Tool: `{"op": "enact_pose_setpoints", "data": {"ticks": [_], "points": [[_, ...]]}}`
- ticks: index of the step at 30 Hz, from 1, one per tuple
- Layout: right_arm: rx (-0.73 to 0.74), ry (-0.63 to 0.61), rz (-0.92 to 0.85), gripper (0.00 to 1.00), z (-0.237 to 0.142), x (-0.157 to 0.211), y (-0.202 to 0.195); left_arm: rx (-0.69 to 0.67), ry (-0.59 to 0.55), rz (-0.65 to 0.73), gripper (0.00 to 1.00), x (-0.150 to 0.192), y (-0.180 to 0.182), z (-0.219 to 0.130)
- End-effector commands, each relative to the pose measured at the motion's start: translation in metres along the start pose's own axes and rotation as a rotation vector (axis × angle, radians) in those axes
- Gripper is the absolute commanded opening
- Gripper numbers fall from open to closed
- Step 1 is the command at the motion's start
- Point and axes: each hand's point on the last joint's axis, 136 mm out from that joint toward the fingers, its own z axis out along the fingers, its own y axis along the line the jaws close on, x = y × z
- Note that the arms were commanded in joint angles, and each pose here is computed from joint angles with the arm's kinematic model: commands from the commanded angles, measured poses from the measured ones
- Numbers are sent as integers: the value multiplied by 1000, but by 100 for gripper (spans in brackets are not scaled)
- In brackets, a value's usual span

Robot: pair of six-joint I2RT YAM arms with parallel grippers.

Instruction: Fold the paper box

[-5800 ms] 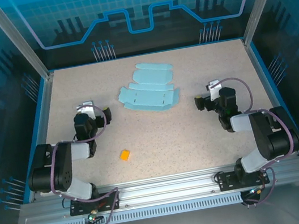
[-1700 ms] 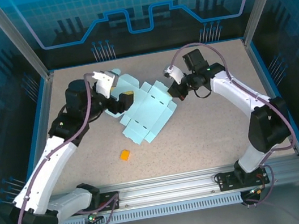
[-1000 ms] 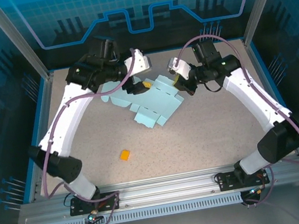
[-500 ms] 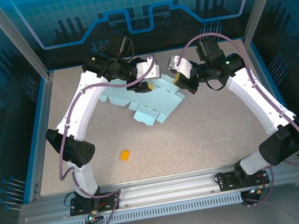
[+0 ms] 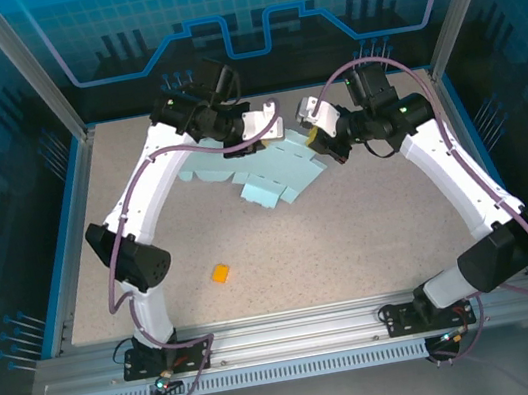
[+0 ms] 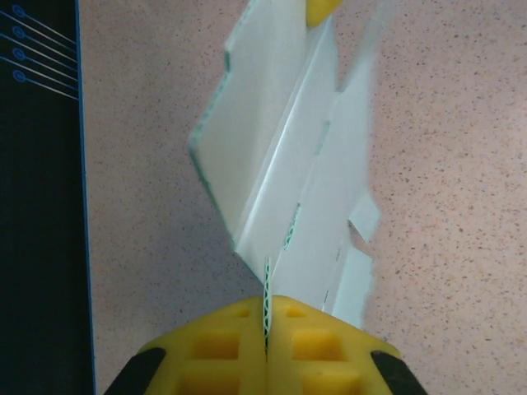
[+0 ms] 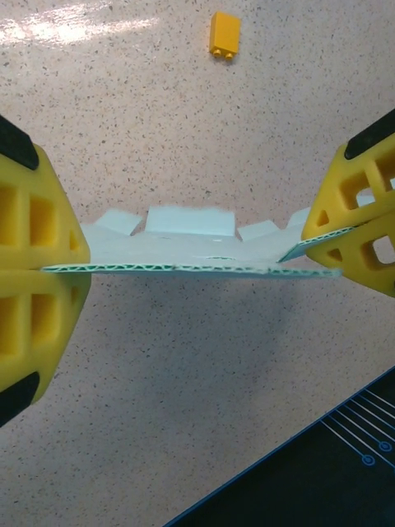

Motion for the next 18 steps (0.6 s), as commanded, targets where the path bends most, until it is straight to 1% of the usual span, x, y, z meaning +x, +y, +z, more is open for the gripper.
{"op": "enact_pose_setpoints", "data": {"ticks": [1, 2, 4, 7, 8, 9, 10, 14, 15, 18], "points": [[58, -66, -35, 6, -11, -24, -10, -24, 17, -17, 0, -1, 6, -3], [83, -65, -20, 13, -11, -24, -16, -30, 14, -25, 0, -2, 7, -5], [123, -72, 14, 35, -15, -28, -24, -52, 5, -37, 0, -5, 9, -12], [168, -113, 68, 50, -28, -37, -35, -107, -17, -87, 0, -10, 18, -24], [178, -138, 85, 59, -34, -41, -36, -131, -29, -117, 0, -11, 23, -29], [184, -164, 102, 67, -39, -45, -37, -148, -44, -142, 0, -13, 26, -34], [184, -202, 120, 72, -45, -48, -38, -165, -65, -178, 0, -14, 29, -39], [152, -369, 185, 80, -67, -55, -39, -208, -137, -383, 0, -9, 33, -50], [140, -394, 186, 82, -68, -54, -37, -214, -158, -428, 0, -6, 32, -51], [136, -464, 168, 84, -66, -46, -36, -248, -279, -507, 0, -7, 30, -57]]}}
